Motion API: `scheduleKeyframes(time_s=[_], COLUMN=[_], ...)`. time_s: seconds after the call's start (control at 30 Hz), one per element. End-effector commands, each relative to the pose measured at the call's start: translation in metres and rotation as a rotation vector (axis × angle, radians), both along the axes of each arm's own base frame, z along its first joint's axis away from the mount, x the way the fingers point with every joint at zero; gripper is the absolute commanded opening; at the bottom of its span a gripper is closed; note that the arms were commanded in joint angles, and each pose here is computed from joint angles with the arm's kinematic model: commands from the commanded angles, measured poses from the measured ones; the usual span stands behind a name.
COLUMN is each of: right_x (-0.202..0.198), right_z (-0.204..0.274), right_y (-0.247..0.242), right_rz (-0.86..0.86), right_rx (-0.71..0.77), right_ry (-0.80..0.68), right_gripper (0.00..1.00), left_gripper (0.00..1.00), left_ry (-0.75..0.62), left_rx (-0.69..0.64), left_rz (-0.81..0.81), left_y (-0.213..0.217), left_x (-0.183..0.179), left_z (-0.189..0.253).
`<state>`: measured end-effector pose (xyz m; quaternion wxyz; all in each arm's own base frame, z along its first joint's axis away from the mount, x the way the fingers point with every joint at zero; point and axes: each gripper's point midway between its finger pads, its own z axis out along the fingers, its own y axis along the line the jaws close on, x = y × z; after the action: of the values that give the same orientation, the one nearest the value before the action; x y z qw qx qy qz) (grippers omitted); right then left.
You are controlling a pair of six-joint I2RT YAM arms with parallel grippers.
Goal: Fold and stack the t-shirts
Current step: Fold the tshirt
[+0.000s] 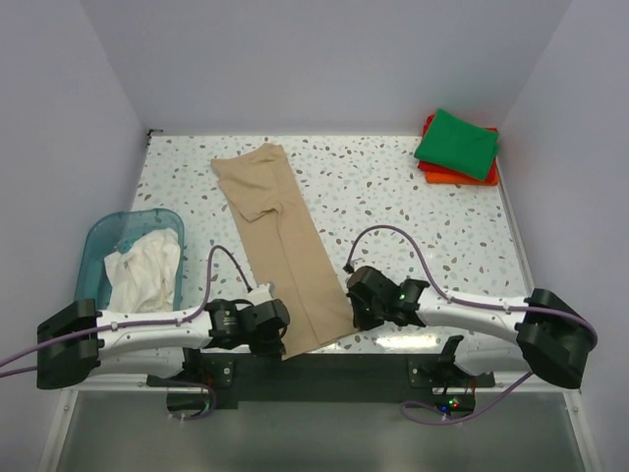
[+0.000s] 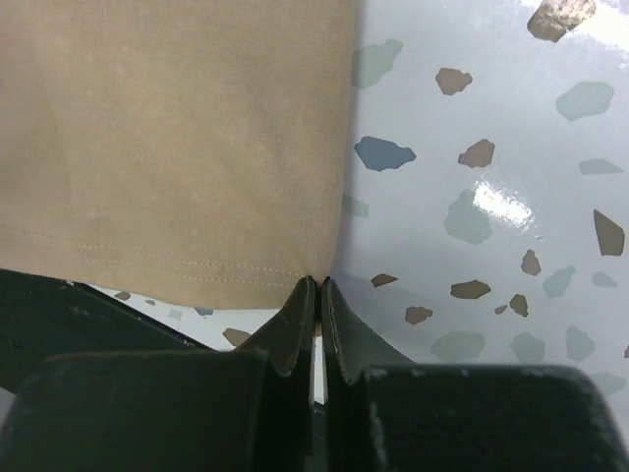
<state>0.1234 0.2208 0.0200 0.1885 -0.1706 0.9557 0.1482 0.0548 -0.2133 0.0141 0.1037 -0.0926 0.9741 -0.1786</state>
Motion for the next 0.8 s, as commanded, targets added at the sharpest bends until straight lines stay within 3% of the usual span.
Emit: scheduleKeyframes(time_s=[0.0,0.17,0.37,0.57,0.77], right_x=[-0.008,-0.019,0.003,0.054,0.112], right_z=[0.002,0.013,0.041,0.091,0.090], right_y=[-0.007,-0.006,0.005,0.048,0.081], right_rz=[-0.015,0.004,-0.008,-0.033,-0.078], right_rx=[0.024,0.092,0.093,0.135,0.131], right_ry=[0.018,0.037,-0.048,-0.173,-0.179], right_gripper=[0.00,0.00,0.00,0.00,0.00], left_gripper=[0.00,0.00,0.00,0.00,0.00], left_ry=[0.040,0.021,-0.102,-0.250,-0.390], left_rx=[-0.012,-0.036,-0.065,-0.072,0.021], left_rz=[-0.022,-0.027,0.050,0.170,0.237], left_y=[-0.003,-0.010,-0.009,0.006,0.033], left_x=[-0.014,-0.016,0.012,0.069,0.140], left_z=[-0.001,0.010,0.037,0.063,0.079])
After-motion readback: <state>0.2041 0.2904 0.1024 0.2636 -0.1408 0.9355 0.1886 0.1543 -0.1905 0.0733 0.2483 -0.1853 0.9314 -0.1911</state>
